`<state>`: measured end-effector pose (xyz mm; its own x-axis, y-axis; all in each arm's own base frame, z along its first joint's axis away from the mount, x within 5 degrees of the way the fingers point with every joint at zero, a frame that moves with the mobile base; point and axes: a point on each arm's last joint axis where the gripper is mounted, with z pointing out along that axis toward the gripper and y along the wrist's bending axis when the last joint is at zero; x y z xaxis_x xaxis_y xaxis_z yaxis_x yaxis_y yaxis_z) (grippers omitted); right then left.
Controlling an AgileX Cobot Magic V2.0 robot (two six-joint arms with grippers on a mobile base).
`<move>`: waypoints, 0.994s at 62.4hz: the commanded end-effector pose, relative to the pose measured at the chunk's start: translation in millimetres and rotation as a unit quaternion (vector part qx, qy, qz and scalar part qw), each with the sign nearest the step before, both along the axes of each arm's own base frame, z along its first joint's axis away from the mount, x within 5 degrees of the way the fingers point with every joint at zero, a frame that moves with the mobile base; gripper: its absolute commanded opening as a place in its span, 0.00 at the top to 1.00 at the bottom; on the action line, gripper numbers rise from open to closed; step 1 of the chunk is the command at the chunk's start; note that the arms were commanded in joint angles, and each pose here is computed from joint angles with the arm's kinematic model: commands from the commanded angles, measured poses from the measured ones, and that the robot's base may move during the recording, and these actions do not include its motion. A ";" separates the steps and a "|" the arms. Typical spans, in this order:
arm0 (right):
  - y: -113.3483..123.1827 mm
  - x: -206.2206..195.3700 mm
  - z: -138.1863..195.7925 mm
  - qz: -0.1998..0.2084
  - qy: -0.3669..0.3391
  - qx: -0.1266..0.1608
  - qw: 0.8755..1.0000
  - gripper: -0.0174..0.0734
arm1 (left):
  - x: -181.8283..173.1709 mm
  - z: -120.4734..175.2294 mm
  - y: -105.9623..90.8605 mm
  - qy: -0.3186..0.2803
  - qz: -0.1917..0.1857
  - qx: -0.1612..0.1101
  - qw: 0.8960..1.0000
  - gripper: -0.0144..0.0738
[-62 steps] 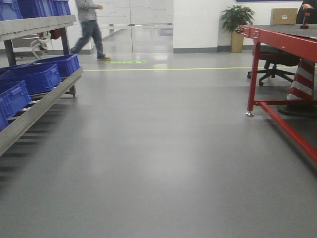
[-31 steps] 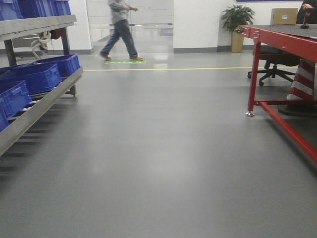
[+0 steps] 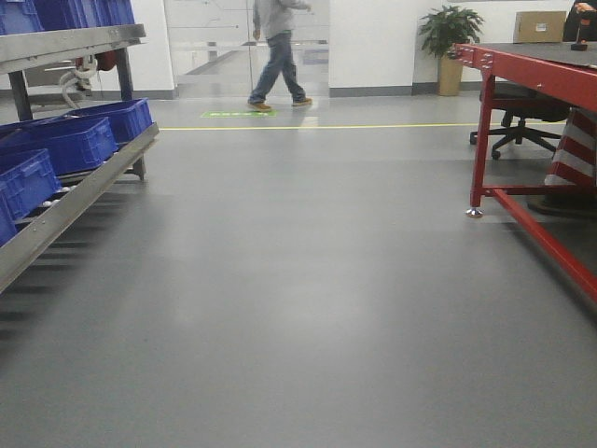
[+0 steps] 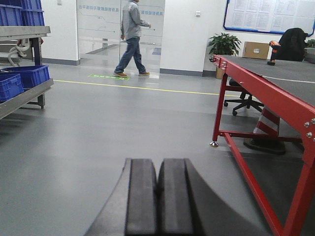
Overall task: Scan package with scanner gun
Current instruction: 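Drive the base forward along the aisle past the blue bins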
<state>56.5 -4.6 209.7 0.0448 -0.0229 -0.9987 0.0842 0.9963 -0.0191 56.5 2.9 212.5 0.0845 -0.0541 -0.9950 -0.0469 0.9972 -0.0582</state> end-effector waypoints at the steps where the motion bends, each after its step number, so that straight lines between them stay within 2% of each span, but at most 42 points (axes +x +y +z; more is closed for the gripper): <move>1: -0.1 -0.4 1.9 -0.001 -0.011 -0.006 1.000 0.99 | -0.6 2.9 -0.4 -0.015 -0.003 0.004 1.000 0.96; 25: -0.1 -0.4 1.9 -0.001 -0.011 -0.006 1.000 0.99 | -0.6 2.9 -0.4 -0.015 -0.003 0.004 1.000 0.96; 41: 5.0 -0.2 1.9 0.044 -0.011 -0.005 0.999 0.99 | -0.7 2.9 1.4 -0.015 0.013 0.004 1.000 0.96; 62: 5.1 -0.2 1.9 0.046 -0.011 -0.005 0.999 0.99 | -0.7 2.9 1.4 -0.015 0.013 0.004 1.000 0.96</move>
